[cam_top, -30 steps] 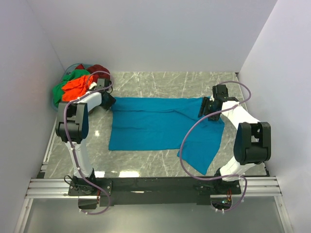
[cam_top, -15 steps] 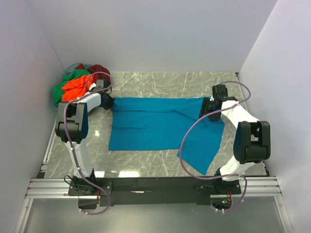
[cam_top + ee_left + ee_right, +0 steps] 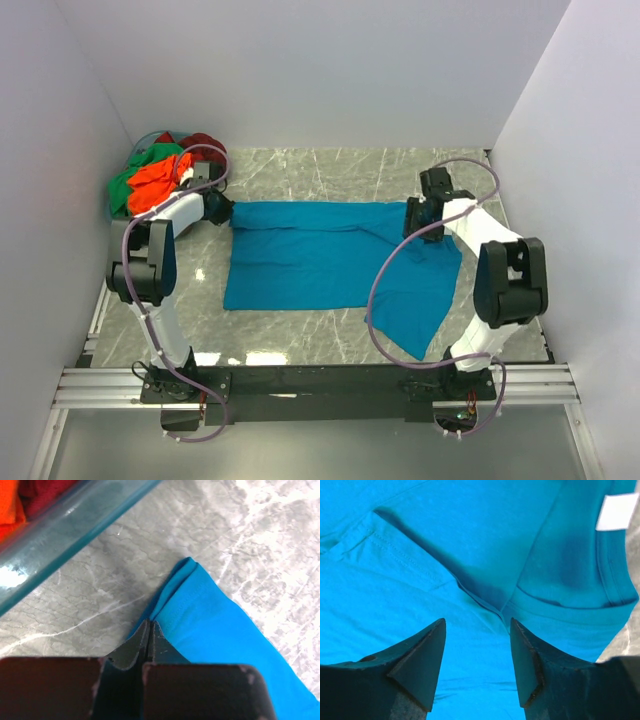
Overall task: Fold and stack the t-shirts
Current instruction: Fold the tshirt
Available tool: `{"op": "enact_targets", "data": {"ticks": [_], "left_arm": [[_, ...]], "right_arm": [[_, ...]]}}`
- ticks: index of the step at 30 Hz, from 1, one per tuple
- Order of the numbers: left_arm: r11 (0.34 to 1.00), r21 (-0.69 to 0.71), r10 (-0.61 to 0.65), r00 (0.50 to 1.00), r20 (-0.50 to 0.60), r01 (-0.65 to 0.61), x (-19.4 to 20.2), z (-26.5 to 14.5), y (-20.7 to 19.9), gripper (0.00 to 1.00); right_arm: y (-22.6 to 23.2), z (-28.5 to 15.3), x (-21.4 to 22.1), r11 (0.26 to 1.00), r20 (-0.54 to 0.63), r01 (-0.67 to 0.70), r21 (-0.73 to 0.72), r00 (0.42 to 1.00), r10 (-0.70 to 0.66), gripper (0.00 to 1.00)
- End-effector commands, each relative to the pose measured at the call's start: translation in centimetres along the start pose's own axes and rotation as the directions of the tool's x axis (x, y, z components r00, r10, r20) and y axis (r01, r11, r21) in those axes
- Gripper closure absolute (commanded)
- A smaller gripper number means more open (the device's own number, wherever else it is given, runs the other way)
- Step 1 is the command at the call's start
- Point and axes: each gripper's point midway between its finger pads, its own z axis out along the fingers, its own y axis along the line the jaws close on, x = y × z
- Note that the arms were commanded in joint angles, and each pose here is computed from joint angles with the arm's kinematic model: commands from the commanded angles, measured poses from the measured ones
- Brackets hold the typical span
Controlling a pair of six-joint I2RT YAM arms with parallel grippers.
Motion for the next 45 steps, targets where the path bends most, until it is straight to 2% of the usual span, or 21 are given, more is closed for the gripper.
{"op": "enact_targets", "data": {"ticks": [1,8,14,20,22,23,25,26,29,40,45], "left_arm": [[0.998,0.057,0.018,1.000,0.020,-0.019,-1.1,-1.9,-1.6,0.99],[0.997,0.070,0.032,0.999,0.034,-0.034,-2.0,-3.0,-2.5,0.99],[0.996,0.081,0.039,0.999,0.038,-0.042,-2.3,-3.7,-2.8,0.99],[0.996,0.086,0.037,0.999,0.028,-0.039,-2.1,-3.5,-3.0,0.99],[0.995,0.092,0.034,0.999,0.021,-0.036,-2.0,-3.5,-3.1,0.99],[0.995,0.093,0.036,0.999,0.022,-0.038,-2.1,-3.5,-3.2,0.99],[0.995,0.090,0.032,0.999,0.025,-0.034,-2.2,-3.5,-3.2,0.99],[0.995,0.092,0.031,0.999,0.026,-0.033,-2.2,-3.5,-3.3,0.99],[0.995,0.098,0.032,0.999,0.026,-0.034,-2.3,-3.7,-3.6,0.99],[0.992,0.124,0.033,0.999,0.000,-0.033,-2.1,-4.2,-4.0,0.99],[0.993,0.114,0.035,0.999,0.018,-0.037,-2.5,-5.0,-3.8,0.99]], "right_arm": [[-0.1,-0.1,-1.0,0.995,0.002,0.073,0.066,0.997,-0.073,0.40],[-1.9,0.3,1.1,0.974,-0.077,0.119,0.193,0.991,-0.106,0.40],[-1.7,1.2,2.8,0.979,-0.121,0.110,0.171,0.989,-0.090,0.39],[-1.1,2.5,1.6,0.981,-0.120,0.099,0.167,0.990,-0.079,0.41],[-1.2,2.8,1.5,0.979,-0.131,0.106,0.176,0.988,-0.083,0.48],[-1.0,2.8,1.3,0.980,-0.131,0.102,0.171,0.988,-0.080,0.57],[-1.1,2.8,1.2,0.981,-0.135,0.096,0.169,0.988,-0.074,0.70],[-1.1,2.7,1.0,0.981,-0.129,0.092,0.169,0.989,-0.071,0.83],[-1.1,1.6,0.1,0.981,-0.097,0.089,0.172,0.993,-0.073,1.00],[-3.2,-4.3,-4.3,0.957,0.024,0.067,0.284,0.997,-0.077,1.00],[-4.4,-5.8,-4.8,0.944,0.030,0.065,0.323,0.996,-0.079,1.00]]}}
